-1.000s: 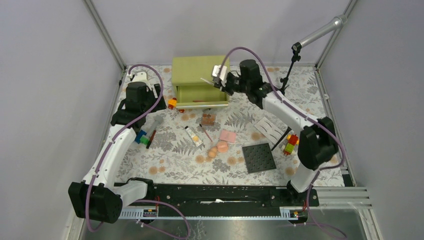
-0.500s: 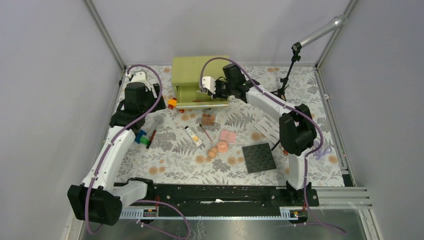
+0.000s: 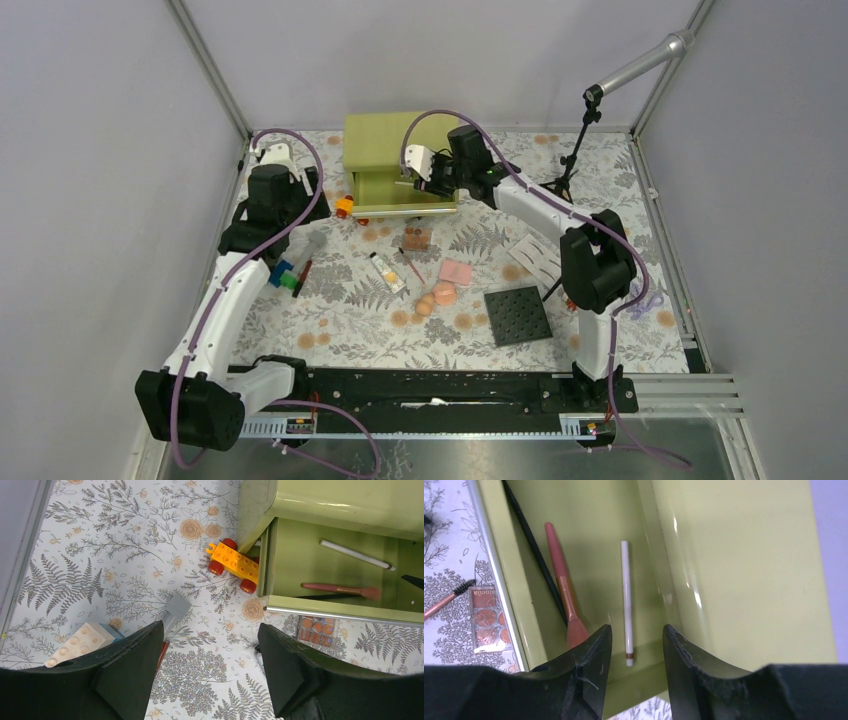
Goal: Organize the makeup
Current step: Place the makeup tool in the drawer, then pick up the makeup brush from the center of the board.
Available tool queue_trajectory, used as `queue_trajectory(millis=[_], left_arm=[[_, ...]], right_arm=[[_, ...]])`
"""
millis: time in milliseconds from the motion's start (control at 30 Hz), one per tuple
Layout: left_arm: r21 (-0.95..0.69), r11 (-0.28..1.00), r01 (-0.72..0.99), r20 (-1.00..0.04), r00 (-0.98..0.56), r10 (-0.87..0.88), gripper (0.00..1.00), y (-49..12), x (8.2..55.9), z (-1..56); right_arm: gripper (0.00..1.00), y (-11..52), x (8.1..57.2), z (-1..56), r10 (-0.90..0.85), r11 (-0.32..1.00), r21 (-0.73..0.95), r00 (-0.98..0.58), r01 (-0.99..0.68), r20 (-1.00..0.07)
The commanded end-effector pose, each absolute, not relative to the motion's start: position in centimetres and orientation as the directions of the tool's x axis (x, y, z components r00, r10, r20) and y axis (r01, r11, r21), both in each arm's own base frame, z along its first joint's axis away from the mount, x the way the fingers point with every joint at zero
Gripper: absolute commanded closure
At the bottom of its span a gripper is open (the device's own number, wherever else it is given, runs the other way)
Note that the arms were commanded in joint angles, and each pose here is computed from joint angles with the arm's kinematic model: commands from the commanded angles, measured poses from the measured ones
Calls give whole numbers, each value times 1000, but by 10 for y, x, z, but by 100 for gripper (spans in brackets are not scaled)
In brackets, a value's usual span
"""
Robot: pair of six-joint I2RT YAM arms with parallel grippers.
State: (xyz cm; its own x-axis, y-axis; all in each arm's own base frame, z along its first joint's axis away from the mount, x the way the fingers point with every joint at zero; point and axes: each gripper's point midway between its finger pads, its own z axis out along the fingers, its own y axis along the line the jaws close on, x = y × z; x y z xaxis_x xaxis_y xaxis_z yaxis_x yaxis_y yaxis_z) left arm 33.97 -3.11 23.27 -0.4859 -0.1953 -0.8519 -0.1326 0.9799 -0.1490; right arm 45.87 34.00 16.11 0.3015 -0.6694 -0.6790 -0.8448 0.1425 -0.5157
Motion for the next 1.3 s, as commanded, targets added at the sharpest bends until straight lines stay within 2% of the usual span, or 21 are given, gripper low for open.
queue_trajectory(millis=[0, 67, 133, 167, 233, 400, 567, 700, 900, 1033, 1267], left_arm=[[-165, 977, -132, -878, -432, -207, 23, -29, 342, 247], [-168, 977, -129, -878, -432, -208, 23, -30, 342, 247], [-174, 977, -121, -876, -434, -209, 23, -31, 342, 247], [-177, 977, -118, -877, -433, -211, 23, -32, 342, 248], [-181, 977, -114, -875, -435, -213, 23, -33, 343, 248], [-183, 977, -112, -876, -432, -214, 23, -33, 342, 249], [-182, 976, -116, -877, -430, -215, 23, -32, 342, 249], [-188, 976, -108, -874, -435, -217, 23, -34, 343, 249], [-189, 976, -109, -875, -432, -218, 23, -33, 342, 249], [-189, 976, -111, -876, -430, -218, 23, -32, 342, 250], [-192, 975, -110, -876, -429, -221, 23, -33, 342, 251]], right_arm=[[48, 322, 466, 230, -586, 446, -496, 176, -745, -791], [38, 296, 471, 252, -479, 677, -402, 45, -617, -877], [28, 255, 477, 272, -263, 908, -220, -77, -357, -962], [25, 235, 476, 274, -157, 966, -127, -119, -224, -980], [23, 199, 467, 259, -6, 1000, -3, -223, -17, -975], [15, 137, 426, 201, 172, 954, 23, -483, 298, -859], [12, 80, 380, 140, 386, 873, 103, -547, 476, -743], [10, 50, 349, 115, 512, 782, 119, -520, 612, -684], [13, 43, 325, 89, 570, 723, 69, -537, 688, -622], [19, 49, 319, 68, 607, 711, 69, -561, 699, -563], [21, 41, 302, 46, 634, 669, 10, -564, 743, -529]])
